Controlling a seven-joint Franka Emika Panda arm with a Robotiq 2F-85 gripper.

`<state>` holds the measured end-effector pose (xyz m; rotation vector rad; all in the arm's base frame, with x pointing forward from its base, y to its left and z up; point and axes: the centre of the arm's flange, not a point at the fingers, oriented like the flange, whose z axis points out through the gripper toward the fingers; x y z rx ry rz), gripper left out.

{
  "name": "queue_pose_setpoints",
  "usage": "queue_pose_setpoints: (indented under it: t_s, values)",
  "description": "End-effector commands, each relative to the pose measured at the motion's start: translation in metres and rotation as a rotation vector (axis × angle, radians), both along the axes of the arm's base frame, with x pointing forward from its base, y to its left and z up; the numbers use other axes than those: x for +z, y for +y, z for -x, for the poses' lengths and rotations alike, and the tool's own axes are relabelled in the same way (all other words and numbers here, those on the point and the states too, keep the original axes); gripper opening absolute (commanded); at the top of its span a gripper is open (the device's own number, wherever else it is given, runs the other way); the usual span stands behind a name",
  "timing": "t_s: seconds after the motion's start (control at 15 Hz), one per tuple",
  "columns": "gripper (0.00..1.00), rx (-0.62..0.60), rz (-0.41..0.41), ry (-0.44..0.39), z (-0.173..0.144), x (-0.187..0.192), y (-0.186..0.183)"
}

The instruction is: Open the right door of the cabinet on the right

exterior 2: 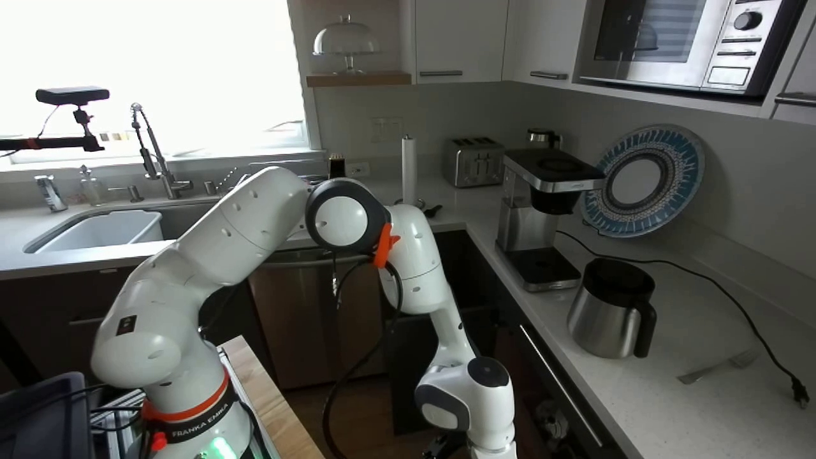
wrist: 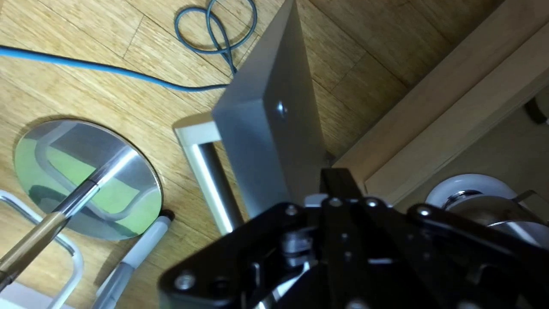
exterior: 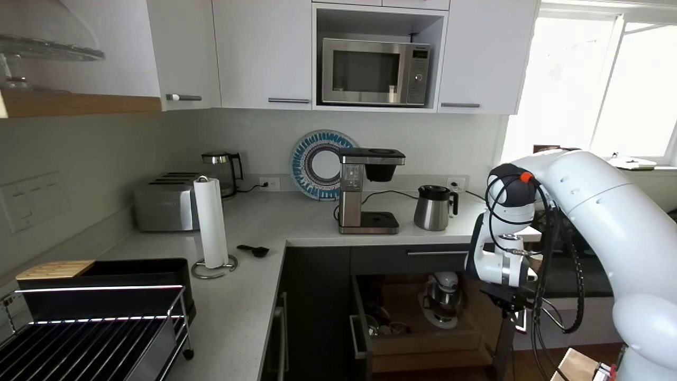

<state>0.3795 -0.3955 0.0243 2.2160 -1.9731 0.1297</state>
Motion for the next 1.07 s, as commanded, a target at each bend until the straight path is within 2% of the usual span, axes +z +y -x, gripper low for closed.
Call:
queue_pose_setpoints:
  t_s: [0.0,0.53,1.0]
  values:
    - [0.0,-0.043,0.025,0.076,0.009,-0.017,-0.029]
    - [0.0,-0.133,0.099,0.2,0.052,-0.032,-0.081]
    - [0.0,-0.221,0.176,0.228,0.063,-0.047,-0.1]
